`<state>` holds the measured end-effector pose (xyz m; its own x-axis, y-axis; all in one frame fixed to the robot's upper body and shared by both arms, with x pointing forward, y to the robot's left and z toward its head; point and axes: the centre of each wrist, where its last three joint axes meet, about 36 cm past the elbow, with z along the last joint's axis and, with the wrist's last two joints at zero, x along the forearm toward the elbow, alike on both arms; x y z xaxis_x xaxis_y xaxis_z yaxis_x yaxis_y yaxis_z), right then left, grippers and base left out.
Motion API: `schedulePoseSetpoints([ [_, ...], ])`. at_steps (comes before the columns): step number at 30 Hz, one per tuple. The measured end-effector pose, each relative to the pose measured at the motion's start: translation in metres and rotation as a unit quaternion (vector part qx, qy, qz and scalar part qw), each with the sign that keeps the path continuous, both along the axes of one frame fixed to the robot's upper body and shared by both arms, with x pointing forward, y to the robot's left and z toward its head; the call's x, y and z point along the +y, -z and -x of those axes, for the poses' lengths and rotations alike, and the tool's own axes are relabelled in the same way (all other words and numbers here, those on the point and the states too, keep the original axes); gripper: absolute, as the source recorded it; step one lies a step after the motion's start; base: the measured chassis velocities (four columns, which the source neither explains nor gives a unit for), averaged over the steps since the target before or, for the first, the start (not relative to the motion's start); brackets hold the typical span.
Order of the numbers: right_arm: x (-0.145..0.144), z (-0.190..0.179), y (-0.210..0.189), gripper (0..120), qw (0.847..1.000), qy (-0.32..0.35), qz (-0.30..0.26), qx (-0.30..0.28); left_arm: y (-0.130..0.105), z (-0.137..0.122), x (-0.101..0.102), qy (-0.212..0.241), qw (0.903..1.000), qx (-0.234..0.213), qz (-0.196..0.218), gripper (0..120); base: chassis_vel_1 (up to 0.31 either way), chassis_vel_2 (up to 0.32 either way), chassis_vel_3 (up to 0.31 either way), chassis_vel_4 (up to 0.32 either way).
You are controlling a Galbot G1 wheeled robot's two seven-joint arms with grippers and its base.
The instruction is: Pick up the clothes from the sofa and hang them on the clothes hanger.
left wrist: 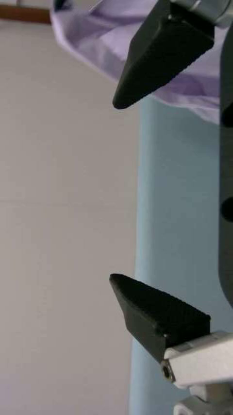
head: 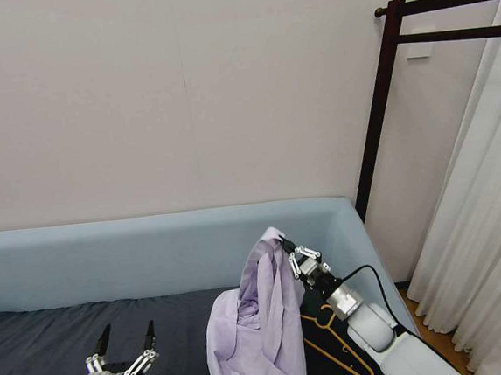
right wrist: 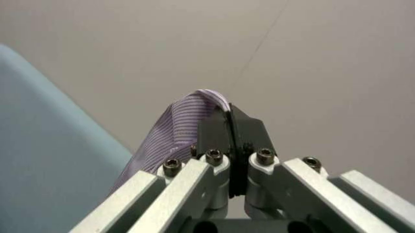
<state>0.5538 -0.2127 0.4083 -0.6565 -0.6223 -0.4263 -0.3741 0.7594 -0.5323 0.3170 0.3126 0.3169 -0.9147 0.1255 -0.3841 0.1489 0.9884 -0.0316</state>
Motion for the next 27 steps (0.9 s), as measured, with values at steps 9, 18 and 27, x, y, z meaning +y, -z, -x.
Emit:
schedulePoseSetpoints([
  [9, 0.03, 0.002, -0.049, 0, 0.997, -0.06, -0.043, -0.004, 0.003, -0.024, 0.023, 0.056, 0.9967, 0.003, -0.058, 100, 0.0, 0.0, 0.0, 0.0],
  [18, 0.051, 0.012, -0.074, 0, 0.992, -0.104, -0.072, -0.005, 0.022, -0.049, 0.018, 0.089, 0.9894, 0.025, -0.112, 100, 0.0, 0.0, 0.0, 0.0],
  [27, 0.057, 0.019, -0.089, 0, 0.989, -0.118, -0.089, -0.007, 0.05, -0.069, -0.026, 0.057, 0.9908, 0.043, -0.115, 100, 0.0, 0.0, 0.0, 0.0],
])
